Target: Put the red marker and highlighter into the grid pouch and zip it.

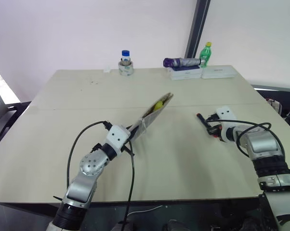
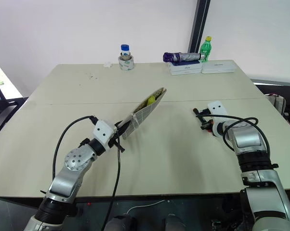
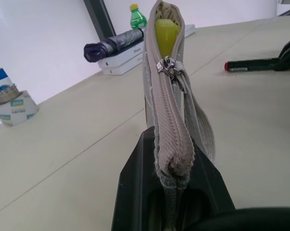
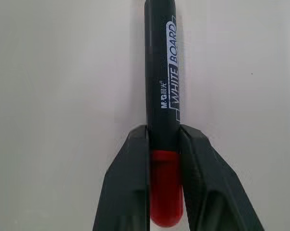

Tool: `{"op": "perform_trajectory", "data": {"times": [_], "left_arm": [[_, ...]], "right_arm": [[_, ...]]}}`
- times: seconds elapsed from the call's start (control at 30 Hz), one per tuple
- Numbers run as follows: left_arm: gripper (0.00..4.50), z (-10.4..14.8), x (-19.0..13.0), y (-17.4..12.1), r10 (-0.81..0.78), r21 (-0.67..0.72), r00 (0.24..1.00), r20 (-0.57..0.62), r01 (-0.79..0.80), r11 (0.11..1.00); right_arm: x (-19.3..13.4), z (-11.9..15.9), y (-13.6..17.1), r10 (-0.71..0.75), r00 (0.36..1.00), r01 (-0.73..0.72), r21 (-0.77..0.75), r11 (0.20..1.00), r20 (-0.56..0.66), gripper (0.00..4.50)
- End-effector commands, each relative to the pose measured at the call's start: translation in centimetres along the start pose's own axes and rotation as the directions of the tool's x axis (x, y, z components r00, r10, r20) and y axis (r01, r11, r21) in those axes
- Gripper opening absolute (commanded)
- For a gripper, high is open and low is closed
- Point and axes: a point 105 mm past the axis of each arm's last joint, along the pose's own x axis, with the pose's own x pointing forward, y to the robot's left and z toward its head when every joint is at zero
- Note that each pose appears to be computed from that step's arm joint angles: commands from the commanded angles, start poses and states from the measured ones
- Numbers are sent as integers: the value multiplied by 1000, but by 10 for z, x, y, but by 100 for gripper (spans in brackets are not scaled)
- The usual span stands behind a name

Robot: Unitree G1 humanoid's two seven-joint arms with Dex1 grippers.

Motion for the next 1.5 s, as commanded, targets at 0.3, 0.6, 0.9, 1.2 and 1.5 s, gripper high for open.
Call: {"op": "perform_trajectory", "data": {"times": [0.3,0.6,0.9,1.2,1.5], "left_arm": [[0,-5,2,14,-77,173,995,-59,87,981],[0,-1,9,3,-171,265,984,-51,179,947],[0,3,11,-4,-195,297,980,-46,200,934],[0,6,11,-9,-212,309,977,-39,213,927],[0,8,9,-19,-268,352,962,-43,266,897]], "right_arm": [[-99,52,48,361,927,-255,-537,804,101,31],[-114,74,80,442,885,-255,-642,723,145,31],[-119,79,90,476,871,-271,-692,669,119,31],[-104,75,96,459,884,-272,-704,656,85,31],[-95,68,94,402,915,-240,-753,612,35,31]]}}
